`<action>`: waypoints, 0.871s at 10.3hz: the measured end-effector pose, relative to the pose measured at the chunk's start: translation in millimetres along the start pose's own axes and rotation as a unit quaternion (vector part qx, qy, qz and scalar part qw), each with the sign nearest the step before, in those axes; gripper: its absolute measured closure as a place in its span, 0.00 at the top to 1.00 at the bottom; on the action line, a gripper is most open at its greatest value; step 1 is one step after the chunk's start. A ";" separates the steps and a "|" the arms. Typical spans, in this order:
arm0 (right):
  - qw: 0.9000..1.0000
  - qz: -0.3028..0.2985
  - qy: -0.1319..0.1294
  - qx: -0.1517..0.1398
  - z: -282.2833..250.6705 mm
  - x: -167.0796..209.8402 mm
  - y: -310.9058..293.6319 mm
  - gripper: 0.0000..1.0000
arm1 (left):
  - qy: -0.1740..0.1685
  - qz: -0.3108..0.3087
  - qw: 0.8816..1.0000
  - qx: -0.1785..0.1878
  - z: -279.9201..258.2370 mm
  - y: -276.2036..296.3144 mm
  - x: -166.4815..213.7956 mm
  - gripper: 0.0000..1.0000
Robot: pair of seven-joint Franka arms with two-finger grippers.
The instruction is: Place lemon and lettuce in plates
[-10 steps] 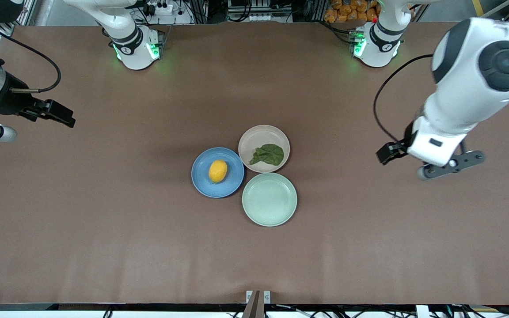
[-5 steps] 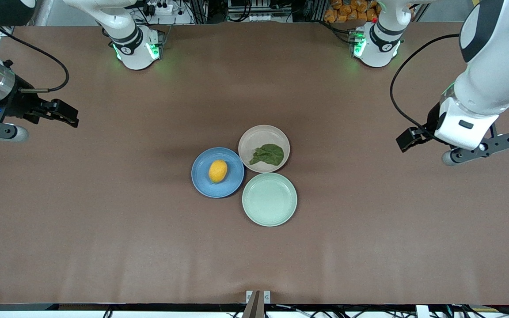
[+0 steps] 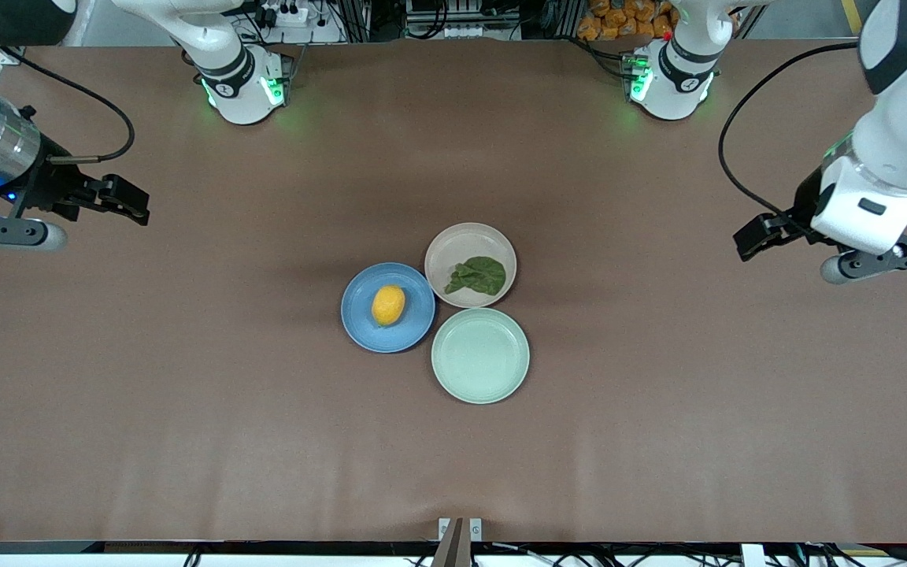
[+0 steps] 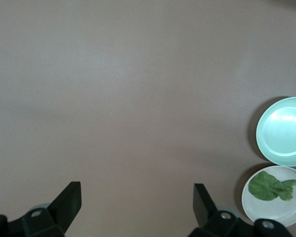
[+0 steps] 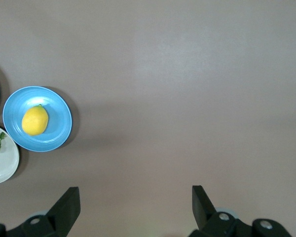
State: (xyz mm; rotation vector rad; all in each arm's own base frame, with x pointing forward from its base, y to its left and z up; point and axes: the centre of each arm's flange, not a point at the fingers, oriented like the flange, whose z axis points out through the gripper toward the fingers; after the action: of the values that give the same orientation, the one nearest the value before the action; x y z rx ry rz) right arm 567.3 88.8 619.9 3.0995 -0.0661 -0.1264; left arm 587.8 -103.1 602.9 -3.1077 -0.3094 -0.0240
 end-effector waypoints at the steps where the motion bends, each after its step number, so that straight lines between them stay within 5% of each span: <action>1: 1.000 -0.011 0.000 0.000 0.5 -0.3 -1.8 1.00 | -0.001 0.004 1.000 -0.011 -4.1 -19.4 4.5 1.00; 9: 1.000 -0.018 0.008 0.001 3.2 3.3 -0.3 1.00 | -0.011 0.022 1.000 -0.010 -29.0 -35.3 -15.6 1.00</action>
State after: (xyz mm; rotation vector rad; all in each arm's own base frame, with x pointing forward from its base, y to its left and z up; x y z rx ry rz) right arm 570.3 88.9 616.5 3.1047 -0.0087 -0.1035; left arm 565.2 -72.1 632.2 -3.1363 -0.2418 0.0087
